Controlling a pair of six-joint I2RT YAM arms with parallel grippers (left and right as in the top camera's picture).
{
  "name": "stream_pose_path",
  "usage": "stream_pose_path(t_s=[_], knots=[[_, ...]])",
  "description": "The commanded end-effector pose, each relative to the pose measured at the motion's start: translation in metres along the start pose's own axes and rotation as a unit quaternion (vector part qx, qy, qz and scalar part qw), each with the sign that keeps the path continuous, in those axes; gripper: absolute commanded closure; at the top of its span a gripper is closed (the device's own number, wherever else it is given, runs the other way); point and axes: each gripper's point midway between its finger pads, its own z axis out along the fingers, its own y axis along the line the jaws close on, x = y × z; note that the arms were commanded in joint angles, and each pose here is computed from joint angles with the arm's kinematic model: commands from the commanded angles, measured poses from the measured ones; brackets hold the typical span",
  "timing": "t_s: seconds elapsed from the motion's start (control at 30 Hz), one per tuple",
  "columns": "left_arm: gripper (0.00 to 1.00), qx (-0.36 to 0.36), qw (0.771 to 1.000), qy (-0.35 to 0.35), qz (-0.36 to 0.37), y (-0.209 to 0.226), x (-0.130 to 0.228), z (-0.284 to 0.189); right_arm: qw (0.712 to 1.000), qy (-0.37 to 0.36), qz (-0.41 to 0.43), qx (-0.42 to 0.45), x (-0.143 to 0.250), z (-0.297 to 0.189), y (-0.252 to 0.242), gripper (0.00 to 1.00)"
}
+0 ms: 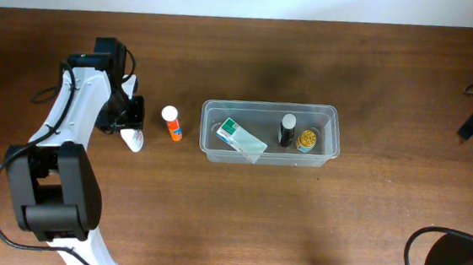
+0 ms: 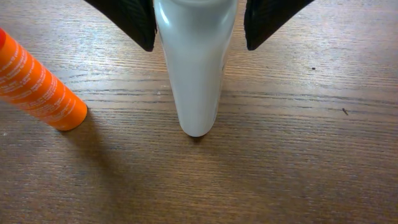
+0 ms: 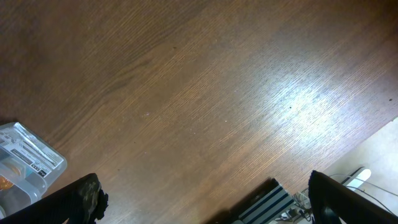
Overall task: Pack container
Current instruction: 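Lower left gripper and close it on the white tube bottle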
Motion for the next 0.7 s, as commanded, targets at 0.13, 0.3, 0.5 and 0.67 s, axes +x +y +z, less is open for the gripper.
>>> stream_pose_path(t_s=[0.13, 0.3, 0.5, 0.67], knots=[[0.57, 0.005, 1.000, -0.006, -0.003, 0.001, -0.006, -0.002, 1.000, 0.005, 0.005, -0.002, 0.000, 0.003, 0.001, 0.02], [0.57, 0.008, 1.000, 0.006, -0.003, 0.000, 0.000, -0.002, 1.000, 0.004, 0.005, -0.002, 0.000, 0.003, 0.001, 0.02], [0.57, 0.008, 1.000, 0.014, -0.003, 0.000, 0.004, -0.002, 1.000, 0.004, 0.005, -0.002, 0.000, 0.003, 0.001, 0.02], [0.66, 0.007, 1.000, 0.018, -0.003, 0.000, 0.006, -0.002, 1.000, 0.004, 0.005, -0.002, 0.000, 0.003, 0.001, 0.02]])
